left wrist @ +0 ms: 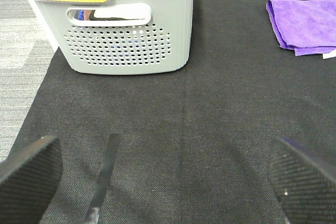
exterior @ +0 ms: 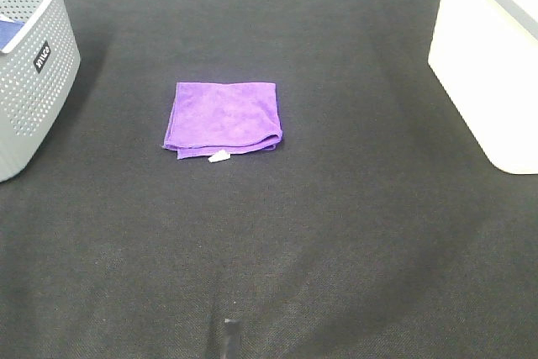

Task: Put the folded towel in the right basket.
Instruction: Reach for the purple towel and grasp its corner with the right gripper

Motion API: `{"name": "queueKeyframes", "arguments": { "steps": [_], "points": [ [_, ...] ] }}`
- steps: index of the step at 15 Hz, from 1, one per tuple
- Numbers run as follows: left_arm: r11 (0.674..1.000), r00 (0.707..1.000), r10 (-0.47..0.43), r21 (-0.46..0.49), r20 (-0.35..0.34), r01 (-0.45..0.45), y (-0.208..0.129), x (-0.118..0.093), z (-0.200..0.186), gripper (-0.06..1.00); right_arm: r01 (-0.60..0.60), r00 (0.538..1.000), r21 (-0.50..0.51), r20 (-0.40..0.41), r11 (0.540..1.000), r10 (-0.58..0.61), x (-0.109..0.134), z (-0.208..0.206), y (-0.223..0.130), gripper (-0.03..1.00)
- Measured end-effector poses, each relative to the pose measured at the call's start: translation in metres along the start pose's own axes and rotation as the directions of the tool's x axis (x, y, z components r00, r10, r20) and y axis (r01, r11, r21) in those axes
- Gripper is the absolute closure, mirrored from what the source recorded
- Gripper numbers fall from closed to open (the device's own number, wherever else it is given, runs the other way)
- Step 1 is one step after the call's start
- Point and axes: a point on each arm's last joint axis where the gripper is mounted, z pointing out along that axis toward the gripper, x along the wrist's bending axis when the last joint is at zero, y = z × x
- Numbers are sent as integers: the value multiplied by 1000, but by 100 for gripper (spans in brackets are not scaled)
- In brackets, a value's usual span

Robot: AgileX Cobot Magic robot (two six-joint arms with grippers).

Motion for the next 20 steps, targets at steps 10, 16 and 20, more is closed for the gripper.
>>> {"name": "queueKeyframes", "arguments": {
  "steps": [10,16,20],
  "points": [
    [1000,1000,0,0,0,0,0,0,0,-4,0,1000,0,0,1000,0,0,0,0,1],
    [1000,1000,0,0,0,0,0,0,0,-4,0,1000,0,0,1000,0,0,0,0,1],
    [1000,1000,0,0,0,0,0,0,0,-4,0,1000,0,0,1000,0,0,0,0,1]
  ]
}}
